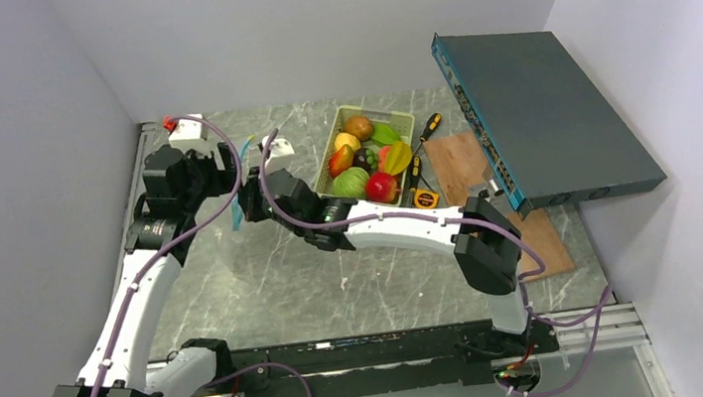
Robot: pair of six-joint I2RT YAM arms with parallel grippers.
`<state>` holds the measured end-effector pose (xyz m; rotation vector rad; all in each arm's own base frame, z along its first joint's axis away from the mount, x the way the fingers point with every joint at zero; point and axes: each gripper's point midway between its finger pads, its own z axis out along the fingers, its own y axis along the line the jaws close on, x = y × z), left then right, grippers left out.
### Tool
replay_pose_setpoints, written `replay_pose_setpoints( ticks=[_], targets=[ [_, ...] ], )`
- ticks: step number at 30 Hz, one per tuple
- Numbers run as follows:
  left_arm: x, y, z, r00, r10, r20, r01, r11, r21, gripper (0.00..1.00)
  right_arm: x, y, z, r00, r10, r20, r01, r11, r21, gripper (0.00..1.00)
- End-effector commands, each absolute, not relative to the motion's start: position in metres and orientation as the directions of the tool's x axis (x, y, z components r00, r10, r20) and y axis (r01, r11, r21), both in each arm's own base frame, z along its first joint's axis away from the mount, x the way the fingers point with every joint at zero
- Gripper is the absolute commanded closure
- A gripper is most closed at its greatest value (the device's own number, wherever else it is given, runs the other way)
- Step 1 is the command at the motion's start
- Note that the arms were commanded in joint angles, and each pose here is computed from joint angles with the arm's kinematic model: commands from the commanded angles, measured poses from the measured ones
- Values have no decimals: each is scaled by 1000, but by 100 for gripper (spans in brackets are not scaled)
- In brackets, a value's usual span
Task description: Place the food in the zip-top bag and seal the zipper
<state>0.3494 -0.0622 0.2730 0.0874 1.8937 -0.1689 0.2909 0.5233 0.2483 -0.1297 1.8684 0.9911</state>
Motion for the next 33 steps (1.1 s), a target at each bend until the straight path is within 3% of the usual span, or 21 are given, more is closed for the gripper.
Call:
replay_pose_setpoints(
  ticks=[1,5,11,14,20,23,25,28,31,33],
  targets=[
    [358,-73,291,-284,-28,-958,198,976,-87,19,280,530,300,-435,344,-832,-531,649,546,100],
    [359,-78,295,-273,-36,-961,233,967,-102,30,281,522,303,-413,329,-849,-527,674,517,100],
    [354,-65,297,-272,-9,-962,181,982,-60,55,287,510,303,-390,324,-862,-484,724,491,100],
    [347,-59,296,-270,0,-963,159,986,-45,60,293,505,301,-390,332,-859,-440,752,490,100],
    [339,-55,294,-269,16,-963,152,988,-26,53,293,502,305,-380,339,-860,-438,753,491,100],
    [338,-55,293,-279,20,-960,154,988,-24,32,291,505,306,-383,334,-862,-453,745,490,100],
    [337,-61,292,-281,18,-960,184,982,-35,27,290,505,307,-383,334,-861,-457,742,491,100],
    [339,-67,287,-298,14,-955,209,977,-51,31,290,505,309,-376,337,-863,-456,744,489,100],
    [341,-61,284,-327,17,-945,173,984,-42,44,290,504,310,-373,337,-865,-451,748,486,100],
    [339,-58,285,-327,15,-945,160,986,-40,44,291,505,308,-373,332,-866,-449,753,482,100]
  ],
)
